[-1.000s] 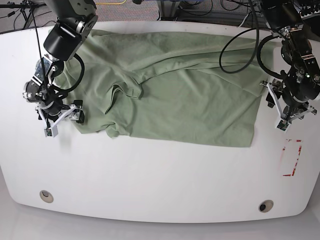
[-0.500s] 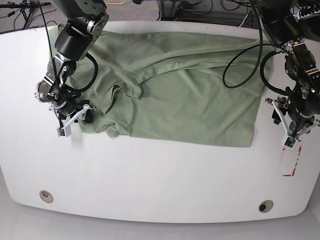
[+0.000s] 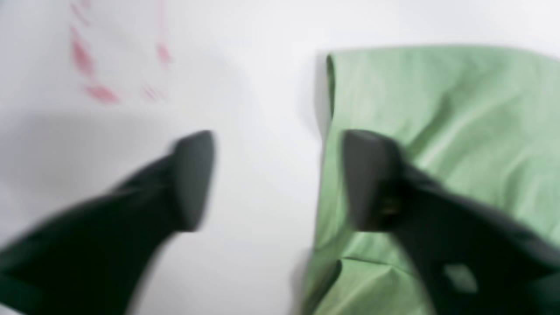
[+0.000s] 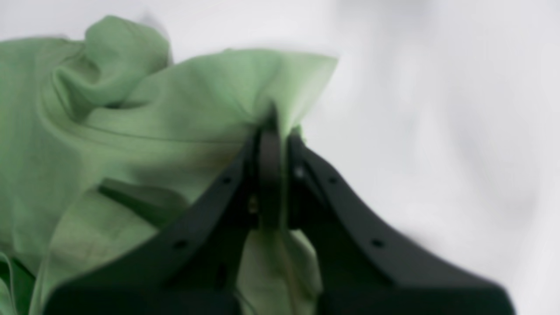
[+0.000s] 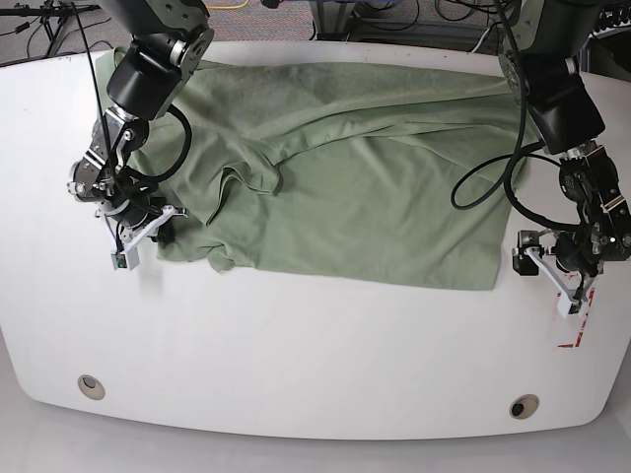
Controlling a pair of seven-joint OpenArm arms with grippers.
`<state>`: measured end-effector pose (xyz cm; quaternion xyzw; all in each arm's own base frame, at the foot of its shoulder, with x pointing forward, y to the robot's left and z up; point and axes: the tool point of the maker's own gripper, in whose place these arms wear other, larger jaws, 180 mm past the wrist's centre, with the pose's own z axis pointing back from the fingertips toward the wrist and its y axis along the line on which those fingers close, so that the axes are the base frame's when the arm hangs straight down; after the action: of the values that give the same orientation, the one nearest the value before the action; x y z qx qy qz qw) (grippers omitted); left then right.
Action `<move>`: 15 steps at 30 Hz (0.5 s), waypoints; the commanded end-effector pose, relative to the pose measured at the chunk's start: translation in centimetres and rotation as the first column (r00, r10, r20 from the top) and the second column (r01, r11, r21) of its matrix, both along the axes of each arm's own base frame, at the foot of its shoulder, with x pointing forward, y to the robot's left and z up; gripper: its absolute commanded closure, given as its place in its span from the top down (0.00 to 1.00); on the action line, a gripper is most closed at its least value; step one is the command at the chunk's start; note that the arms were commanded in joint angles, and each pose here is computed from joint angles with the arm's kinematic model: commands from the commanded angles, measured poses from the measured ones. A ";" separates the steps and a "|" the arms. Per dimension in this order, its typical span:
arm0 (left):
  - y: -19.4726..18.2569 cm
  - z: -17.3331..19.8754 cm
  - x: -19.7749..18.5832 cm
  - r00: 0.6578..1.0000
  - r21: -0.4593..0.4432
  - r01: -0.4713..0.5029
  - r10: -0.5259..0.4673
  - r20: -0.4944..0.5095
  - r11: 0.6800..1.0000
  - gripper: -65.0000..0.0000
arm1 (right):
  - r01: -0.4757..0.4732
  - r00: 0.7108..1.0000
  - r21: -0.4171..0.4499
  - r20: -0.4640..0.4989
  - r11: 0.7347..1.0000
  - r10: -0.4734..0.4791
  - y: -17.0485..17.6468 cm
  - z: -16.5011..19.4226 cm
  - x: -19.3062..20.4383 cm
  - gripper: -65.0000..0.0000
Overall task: Fold the T-shirt properly
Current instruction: 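Move both grippers to the polo's hem-side corners, then grasp the hem corners with both grippers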
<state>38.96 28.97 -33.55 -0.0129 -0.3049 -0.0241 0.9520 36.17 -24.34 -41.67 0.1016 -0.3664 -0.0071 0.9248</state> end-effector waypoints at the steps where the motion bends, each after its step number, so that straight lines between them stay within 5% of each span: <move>1: 0.1 0.7 1.9 0.997 -0.051 -0.043 0.046 0.061 0.998 0.84 | 0.009 0.998 -0.014 0.066 1.000 -0.008 -0.9 1.9 1.4 0.01; 15: -3.8 -3.7 3.0 0.999 -0.201 -0.047 0.050 0.010 0.978 0.84 | 0.010 0.999 -0.026 0.049 1.000 -0.009 -1.4 1.4 0.6 0.01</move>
<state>39.65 25.84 -38.62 -0.0865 -0.2763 0.0260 0.9568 35.53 -25.07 -41.89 0.0952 -0.3643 -0.0070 0.9264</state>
